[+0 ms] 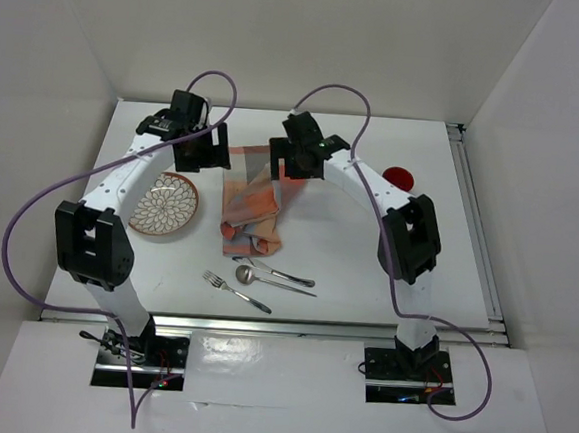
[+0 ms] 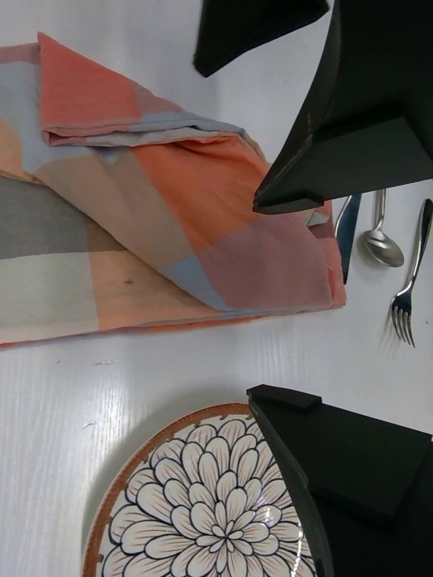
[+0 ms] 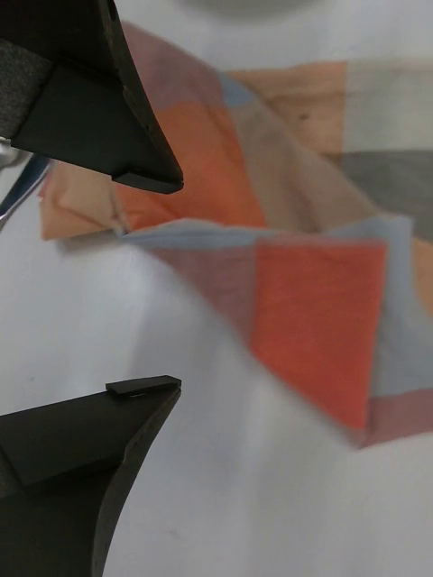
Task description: Set the dinner table for one person
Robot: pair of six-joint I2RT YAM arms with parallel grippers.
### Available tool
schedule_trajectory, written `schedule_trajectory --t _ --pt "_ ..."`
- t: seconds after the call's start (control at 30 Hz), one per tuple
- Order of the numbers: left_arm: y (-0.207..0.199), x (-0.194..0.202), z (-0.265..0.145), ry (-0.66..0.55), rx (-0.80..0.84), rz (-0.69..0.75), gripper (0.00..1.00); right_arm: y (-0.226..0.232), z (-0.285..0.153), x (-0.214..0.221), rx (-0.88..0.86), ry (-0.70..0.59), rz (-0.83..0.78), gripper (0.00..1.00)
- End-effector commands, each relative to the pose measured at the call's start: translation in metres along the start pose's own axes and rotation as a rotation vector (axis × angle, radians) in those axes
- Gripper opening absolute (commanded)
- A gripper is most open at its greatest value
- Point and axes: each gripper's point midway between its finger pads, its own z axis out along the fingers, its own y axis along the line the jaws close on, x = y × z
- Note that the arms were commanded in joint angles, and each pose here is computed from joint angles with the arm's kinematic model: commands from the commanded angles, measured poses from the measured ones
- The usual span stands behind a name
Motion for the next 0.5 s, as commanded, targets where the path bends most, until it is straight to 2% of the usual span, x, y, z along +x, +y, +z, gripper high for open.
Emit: schedule_trajectory --t 0.0,0.07,0.13,0.17,0.27,0.47 --pt "0.004 -0.005 -0.001 -0.002 0.009 -0.037 0.95 0.021 0.014 -0.035 -0.026 -0.083 -0.037 0.95" --pt "0.013 -0.008 -0.001 -0.006 0.004 -0.058 0.94 0.02 0.038 -0.027 0.004 -0.043 -0.045 0.94" --pt "0.018 -0.01 -0.001 -0.009 -0.003 -0.059 0.94 0.032 0.041 -0.044 -0.007 -0.079 -0.036 0.93" --pt "0.019 -0.007 0.0 0.0 -0.006 -0.059 0.94 0.03 0.058 -0.039 0.013 -0.066 -0.039 0.89" --pt "0.023 -0.007 -0.004 -0.001 -0.012 -0.057 0.94 0.027 0.072 -0.04 0.054 -0.063 -0.031 0.82" --pt "0.024 -0.004 -0.002 0.008 -0.015 -0.058 0.94 0.034 0.081 -0.022 0.068 -0.039 -0.079 0.79"
